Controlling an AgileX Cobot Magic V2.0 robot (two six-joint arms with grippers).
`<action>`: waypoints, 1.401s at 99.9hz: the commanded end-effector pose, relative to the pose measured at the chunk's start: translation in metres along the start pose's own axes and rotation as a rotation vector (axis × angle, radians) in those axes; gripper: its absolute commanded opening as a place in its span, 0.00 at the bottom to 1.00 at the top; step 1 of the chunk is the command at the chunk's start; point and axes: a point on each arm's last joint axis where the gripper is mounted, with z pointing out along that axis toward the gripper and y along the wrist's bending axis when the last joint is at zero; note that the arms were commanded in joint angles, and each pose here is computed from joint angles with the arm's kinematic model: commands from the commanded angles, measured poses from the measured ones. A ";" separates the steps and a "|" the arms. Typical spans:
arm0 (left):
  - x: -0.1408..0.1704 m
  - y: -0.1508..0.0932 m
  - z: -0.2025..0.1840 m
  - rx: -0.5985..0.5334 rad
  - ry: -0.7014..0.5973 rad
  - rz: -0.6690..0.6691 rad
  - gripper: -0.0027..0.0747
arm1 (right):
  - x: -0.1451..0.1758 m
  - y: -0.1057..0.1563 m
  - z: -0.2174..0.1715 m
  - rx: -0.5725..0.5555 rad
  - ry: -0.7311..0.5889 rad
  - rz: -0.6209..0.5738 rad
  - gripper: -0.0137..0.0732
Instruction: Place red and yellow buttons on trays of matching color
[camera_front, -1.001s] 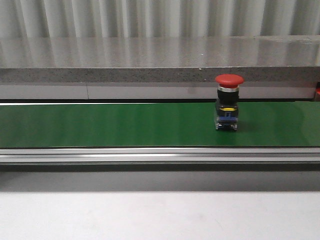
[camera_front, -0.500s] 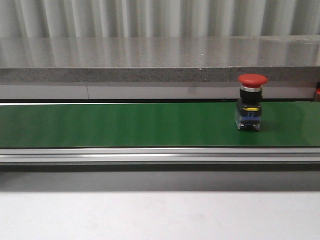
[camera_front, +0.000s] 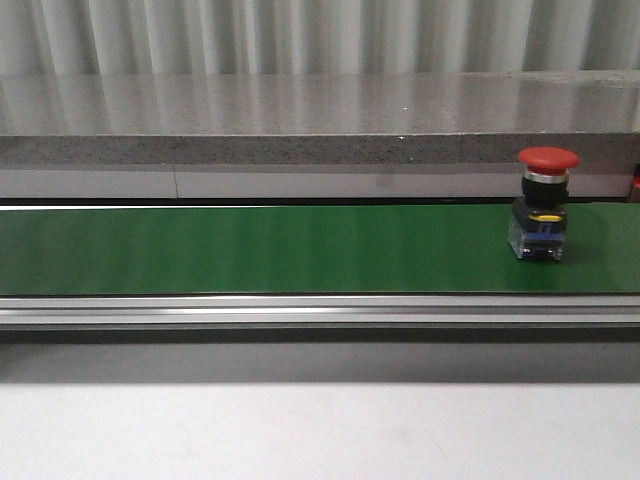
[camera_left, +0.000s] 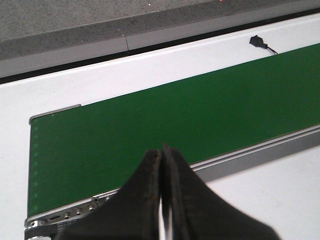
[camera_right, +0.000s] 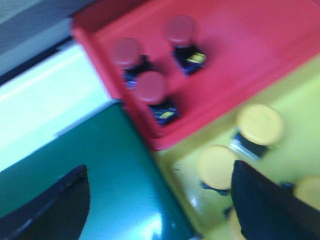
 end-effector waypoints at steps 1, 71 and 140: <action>-0.013 0.000 -0.004 -0.006 -0.089 -0.013 0.01 | -0.020 0.022 -0.018 -0.072 -0.089 -0.077 0.83; -0.013 0.000 -0.004 -0.006 -0.089 -0.013 0.01 | -0.013 0.114 -0.039 -0.283 0.338 -0.388 0.91; -0.013 0.000 -0.004 -0.006 -0.089 -0.013 0.01 | 0.002 0.133 0.050 -0.198 0.565 -0.464 0.83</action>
